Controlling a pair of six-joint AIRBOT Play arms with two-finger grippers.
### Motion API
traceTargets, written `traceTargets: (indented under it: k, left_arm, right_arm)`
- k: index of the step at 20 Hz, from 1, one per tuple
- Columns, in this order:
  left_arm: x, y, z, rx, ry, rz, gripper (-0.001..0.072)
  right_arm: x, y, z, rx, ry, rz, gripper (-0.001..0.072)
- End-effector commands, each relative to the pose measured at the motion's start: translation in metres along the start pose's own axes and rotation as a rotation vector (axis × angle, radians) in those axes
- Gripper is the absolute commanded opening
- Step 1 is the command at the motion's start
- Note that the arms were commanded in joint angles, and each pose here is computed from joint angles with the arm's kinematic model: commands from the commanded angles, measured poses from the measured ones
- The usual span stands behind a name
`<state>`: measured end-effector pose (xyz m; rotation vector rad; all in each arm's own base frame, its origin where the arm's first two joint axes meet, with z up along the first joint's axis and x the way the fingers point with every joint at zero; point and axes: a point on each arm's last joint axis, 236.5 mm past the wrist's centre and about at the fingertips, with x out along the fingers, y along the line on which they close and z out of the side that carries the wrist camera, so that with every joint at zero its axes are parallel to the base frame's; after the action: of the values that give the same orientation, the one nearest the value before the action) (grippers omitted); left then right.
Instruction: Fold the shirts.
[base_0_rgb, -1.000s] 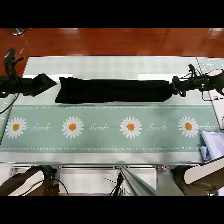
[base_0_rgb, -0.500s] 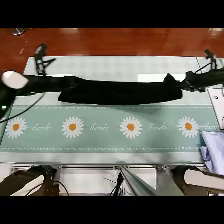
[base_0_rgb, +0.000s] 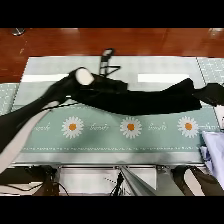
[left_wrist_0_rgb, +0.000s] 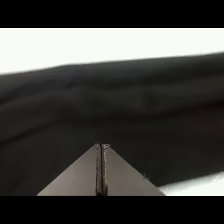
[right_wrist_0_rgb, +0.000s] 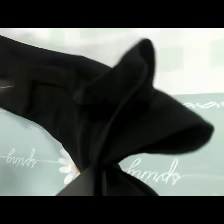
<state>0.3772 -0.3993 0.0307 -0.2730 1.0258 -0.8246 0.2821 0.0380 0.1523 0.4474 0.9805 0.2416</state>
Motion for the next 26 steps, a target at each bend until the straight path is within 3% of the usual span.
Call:
traceTargets:
  k: [1,9,13,17,20,22,26]
  left_arm:
    - [0.057,-0.042,-0.020,0.011,0.097,-0.062,0.0021]
    - [0.117,-0.125,-0.127,-0.027,0.333,-0.205,0.0021]
    - [0.098,-0.126,-0.112,0.012,0.369,-0.242,0.0021]
    - [0.013,-0.022,-0.017,-0.009,0.258,-0.046,0.0021]
    - [-0.112,0.084,0.033,-0.032,0.094,0.293,0.0022]
    - [-0.209,0.135,0.038,-0.093,-0.041,0.464,0.0022]
    - [-0.332,0.157,-0.015,-0.172,-0.264,0.599,0.0023]
  right_arm:
    - [-0.027,0.020,-0.016,-0.014,-0.060,0.005,0.0020]
    - [-0.031,0.037,-0.007,-0.022,-0.117,0.066,0.0019]
    - [-0.026,0.039,-0.005,-0.026,-0.106,0.079,0.0020]
    - [0.000,0.072,-0.005,-0.070,-0.047,0.173,0.0019]
    - [0.037,0.108,0.004,-0.116,-0.005,0.248,0.0020]
    - [0.067,0.141,0.013,-0.165,0.035,0.297,0.0020]
    - [0.149,0.212,0.025,-0.253,0.121,0.368,0.0020]
